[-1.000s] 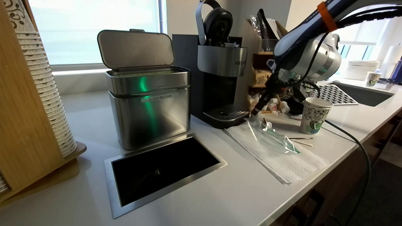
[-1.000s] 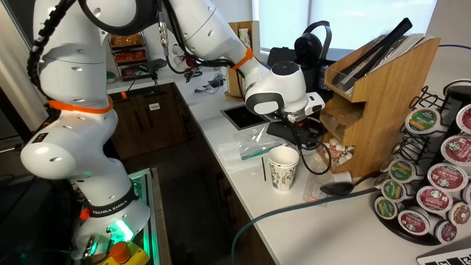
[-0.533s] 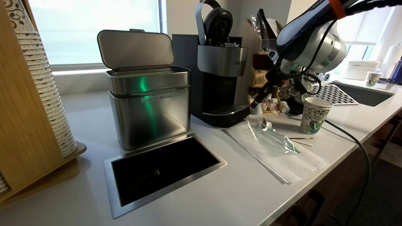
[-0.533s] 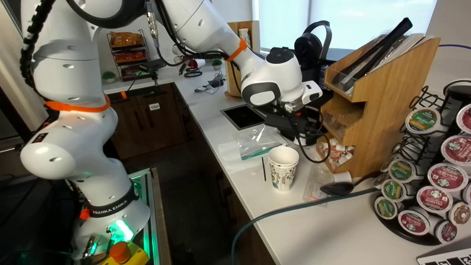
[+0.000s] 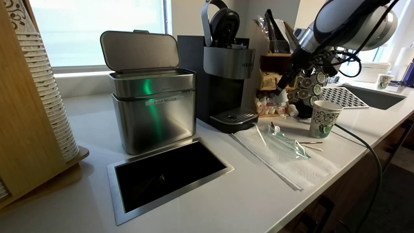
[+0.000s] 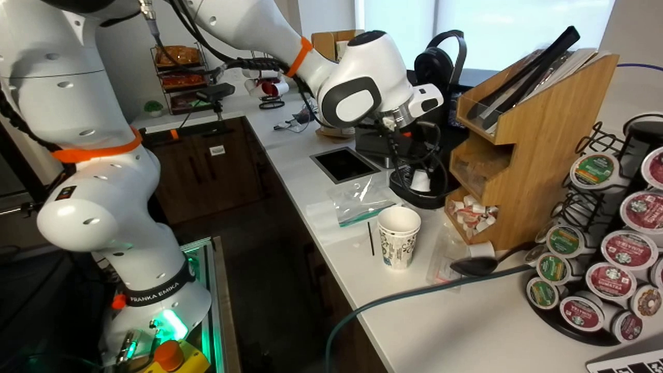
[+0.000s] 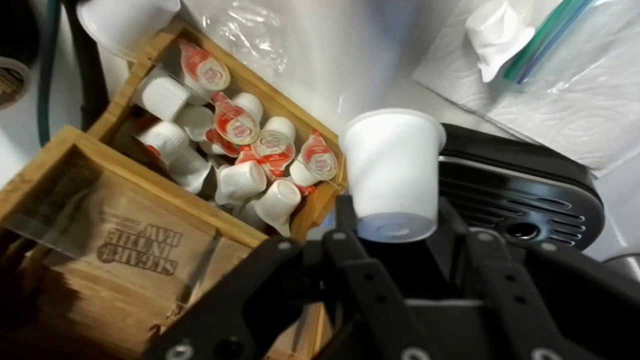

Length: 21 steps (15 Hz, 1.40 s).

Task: Place the two stacked coffee cups upright then put one coffee pod inside the cups.

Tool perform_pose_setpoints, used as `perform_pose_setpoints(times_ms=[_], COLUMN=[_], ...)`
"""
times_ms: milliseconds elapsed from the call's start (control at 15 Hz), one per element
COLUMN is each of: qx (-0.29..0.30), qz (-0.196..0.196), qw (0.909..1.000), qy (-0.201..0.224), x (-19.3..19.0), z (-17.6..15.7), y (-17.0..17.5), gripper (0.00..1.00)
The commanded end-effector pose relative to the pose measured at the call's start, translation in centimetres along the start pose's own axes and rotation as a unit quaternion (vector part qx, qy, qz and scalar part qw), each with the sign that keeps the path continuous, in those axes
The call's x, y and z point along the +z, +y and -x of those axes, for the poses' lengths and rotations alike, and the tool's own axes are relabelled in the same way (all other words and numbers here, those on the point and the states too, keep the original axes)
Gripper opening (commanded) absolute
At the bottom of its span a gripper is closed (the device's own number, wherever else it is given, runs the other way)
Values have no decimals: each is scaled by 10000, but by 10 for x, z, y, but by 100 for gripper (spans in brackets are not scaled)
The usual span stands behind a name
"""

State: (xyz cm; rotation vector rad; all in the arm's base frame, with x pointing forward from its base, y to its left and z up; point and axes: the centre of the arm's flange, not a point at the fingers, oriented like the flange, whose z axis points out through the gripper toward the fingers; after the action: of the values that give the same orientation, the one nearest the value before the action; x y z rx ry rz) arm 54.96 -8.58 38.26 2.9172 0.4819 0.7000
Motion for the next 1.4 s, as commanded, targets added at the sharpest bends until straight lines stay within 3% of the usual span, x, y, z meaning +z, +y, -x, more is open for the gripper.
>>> perform_pose_setpoints(times_ms=[0,267,467,667,933,1200,1333], qx=[232,387,829,1343,1711,2071,2233], qz=[205,1009,1623,1885,1679,994,954], qw=[9991,9941,9833,9722,9676,9727,9697], qy=[-301,-131,27,354,790,322,257], x=[-46,-100,-128,-145,-147,-124,-113], z=[10,26,49,83,112,133,143], y=[-20,-23,-11,5,6,-8,-13], gripper=[15,15,15,15,15,15,15])
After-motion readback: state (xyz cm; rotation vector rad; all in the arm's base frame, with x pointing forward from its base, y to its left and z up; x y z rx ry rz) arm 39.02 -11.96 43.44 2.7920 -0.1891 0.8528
